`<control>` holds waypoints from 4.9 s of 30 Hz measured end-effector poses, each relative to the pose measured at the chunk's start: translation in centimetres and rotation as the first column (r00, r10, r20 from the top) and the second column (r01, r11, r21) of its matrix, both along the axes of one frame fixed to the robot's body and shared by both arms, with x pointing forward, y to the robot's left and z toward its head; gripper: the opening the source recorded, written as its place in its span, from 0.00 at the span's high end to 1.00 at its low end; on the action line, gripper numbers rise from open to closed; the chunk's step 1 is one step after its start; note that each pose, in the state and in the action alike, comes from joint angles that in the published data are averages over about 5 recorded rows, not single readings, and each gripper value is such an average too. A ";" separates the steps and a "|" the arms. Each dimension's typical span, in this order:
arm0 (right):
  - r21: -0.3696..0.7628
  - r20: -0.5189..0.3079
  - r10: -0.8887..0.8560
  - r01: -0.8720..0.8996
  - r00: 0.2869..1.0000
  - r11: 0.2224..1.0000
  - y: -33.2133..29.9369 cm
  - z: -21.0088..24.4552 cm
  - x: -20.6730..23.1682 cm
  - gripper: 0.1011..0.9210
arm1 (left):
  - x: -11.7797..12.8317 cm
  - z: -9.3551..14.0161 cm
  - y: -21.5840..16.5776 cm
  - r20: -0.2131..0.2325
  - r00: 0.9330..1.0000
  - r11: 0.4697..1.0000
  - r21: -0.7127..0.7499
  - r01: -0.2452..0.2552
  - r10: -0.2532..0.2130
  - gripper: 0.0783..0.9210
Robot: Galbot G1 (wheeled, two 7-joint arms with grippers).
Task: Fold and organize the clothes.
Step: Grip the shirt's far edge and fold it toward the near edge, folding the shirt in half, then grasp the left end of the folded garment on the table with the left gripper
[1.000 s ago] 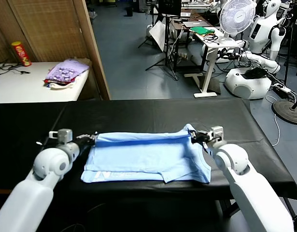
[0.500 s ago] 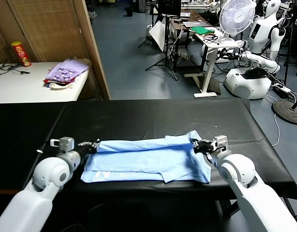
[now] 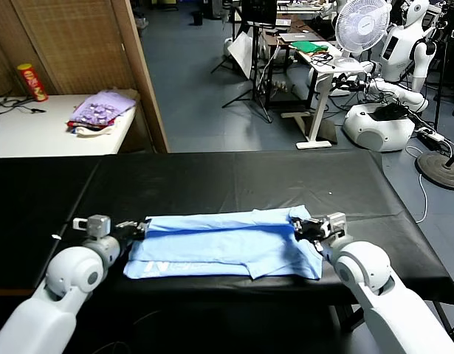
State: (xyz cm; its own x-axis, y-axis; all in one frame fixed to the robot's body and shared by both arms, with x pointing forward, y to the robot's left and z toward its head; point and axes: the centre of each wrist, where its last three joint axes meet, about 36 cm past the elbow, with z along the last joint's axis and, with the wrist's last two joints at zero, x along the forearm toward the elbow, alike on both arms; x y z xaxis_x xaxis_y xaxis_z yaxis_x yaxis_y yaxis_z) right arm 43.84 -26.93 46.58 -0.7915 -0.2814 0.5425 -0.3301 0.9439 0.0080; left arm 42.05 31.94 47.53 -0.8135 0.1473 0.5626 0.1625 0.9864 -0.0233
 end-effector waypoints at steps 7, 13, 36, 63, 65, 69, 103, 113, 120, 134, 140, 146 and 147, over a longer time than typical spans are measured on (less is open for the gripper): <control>0.002 -0.016 0.005 -0.005 1.000 1.000 0.2 -0.5 -0.3 0.97 | -0.6 -0.9 -0.1 -0.005 1.000 0.998 0.064 0.003 -0.003 0.86; 0.005 -0.029 0.006 -0.005 1.000 1.000 0.3 -1.0 -0.4 0.96 | -1.2 -1.6 -0.2 -0.018 1.000 0.997 0.083 0.000 0.001 0.85; -0.034 0.103 -0.109 0.113 0.989 0.993 -0.3 -0.8 0.5 0.15 | -1.0 -0.9 0.1 -0.003 0.997 0.997 0.006 -0.081 0.081 0.15; -0.013 0.145 -0.209 0.213 0.967 0.977 0.9 -7.7 4.4 0.90 | 2.2 -6.4 -1.1 0.029 0.982 0.981 -0.075 -0.181 0.184 0.88; -0.018 0.165 -0.214 0.220 0.963 0.975 1.3 -8.0 4.5 0.94 | 2.2 -6.7 -1.4 0.054 0.982 0.983 -0.050 -0.178 0.181 0.93; -0.006 0.175 -0.206 0.211 0.963 0.978 1.9 -8.2 4.8 0.94 | 2.6 -7.2 -1.9 0.123 0.978 0.986 -0.004 -0.169 0.168 0.94; 0.077 0.207 -0.090 0.075 0.974 0.994 1.4 -5.0 0.8 0.15 | -4.1 -5.8 0.6 0.122 0.950 0.950 -0.165 -0.267 0.288 0.15; 0.076 0.204 -0.083 0.069 0.975 0.995 1.1 -5.0 0.7 0.15 | -6.3 -8.4 0.1 0.141 0.949 0.946 -0.206 -0.250 0.281 0.15; 0.077 0.197 -0.084 0.070 0.977 0.995 1.1 -5.3 0.4 0.15 | -6.2 -9.3 -0.8 0.161 0.945 0.940 -0.243 -0.240 0.283 0.15; 0.080 0.186 -0.089 0.075 0.979 0.994 1.3 -6.1 0.0 0.15 | -6.7 -11.6 -1.6 0.192 0.931 0.932 -0.251 -0.260 0.312 0.29; 0.080 0.184 -0.089 0.076 0.979 0.994 1.3 -6.3 0.1 0.15 | -6.6 -12.6 -2.2 0.226 0.927 0.944 -0.209 -0.256 0.301 0.64; 0.080 0.180 -0.092 0.078 0.979 0.994 1.2 -6.5 0.2 0.15 | -6.4 -12.7 -2.6 0.227 0.927 0.945 -0.206 -0.253 0.298 0.88; 0.081 0.180 -0.092 0.078 0.979 0.994 1.2 -6.6 0.2 0.15 | -6.3 -12.7 -2.6 0.227 0.927 0.946 -0.205 -0.253 0.297 0.90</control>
State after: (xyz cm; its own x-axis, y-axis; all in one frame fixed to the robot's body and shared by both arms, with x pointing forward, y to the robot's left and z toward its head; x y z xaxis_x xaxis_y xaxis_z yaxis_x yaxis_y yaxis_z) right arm 44.08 -25.71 40.00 -0.8982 -0.2422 0.3667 -0.2508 0.9677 0.0248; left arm 35.76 29.29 34.80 -0.9469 -0.0278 0.3205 -0.0921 0.9780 -0.1870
